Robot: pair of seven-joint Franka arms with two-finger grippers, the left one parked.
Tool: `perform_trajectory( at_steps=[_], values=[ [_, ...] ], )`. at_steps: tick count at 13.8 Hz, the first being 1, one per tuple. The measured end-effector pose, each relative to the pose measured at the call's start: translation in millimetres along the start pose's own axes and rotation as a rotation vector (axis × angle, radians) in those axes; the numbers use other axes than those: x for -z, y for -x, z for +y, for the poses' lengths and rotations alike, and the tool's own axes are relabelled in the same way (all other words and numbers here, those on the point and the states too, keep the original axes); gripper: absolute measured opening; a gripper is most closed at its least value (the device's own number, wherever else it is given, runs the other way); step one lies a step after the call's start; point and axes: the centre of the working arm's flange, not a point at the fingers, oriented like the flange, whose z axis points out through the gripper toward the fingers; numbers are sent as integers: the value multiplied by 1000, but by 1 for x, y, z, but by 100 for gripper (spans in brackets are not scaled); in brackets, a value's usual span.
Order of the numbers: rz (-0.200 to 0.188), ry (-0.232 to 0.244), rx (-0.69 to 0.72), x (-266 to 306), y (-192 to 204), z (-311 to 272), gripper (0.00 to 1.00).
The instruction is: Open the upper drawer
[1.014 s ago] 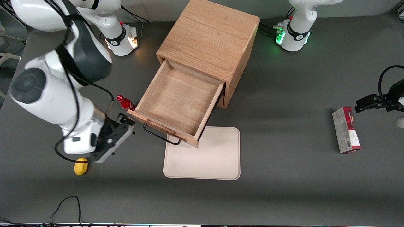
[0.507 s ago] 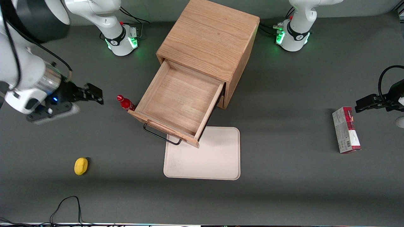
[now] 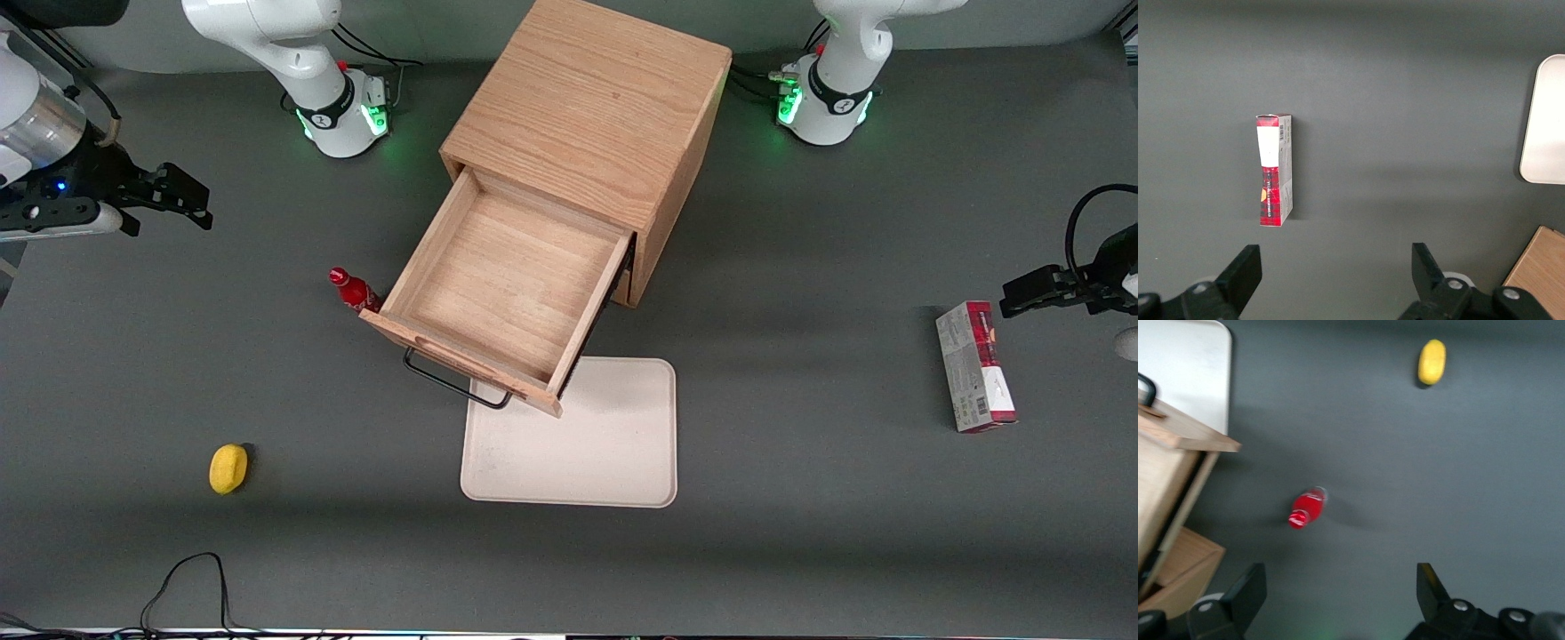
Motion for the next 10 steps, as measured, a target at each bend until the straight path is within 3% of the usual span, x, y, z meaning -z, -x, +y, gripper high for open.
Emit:
perform_trajectory(
  at_steps=[3, 10],
  values=[
    [-27, 11, 9, -14, -7, -1, 100],
    [28, -47, -114, 15, -6, -4, 100]
  ],
)
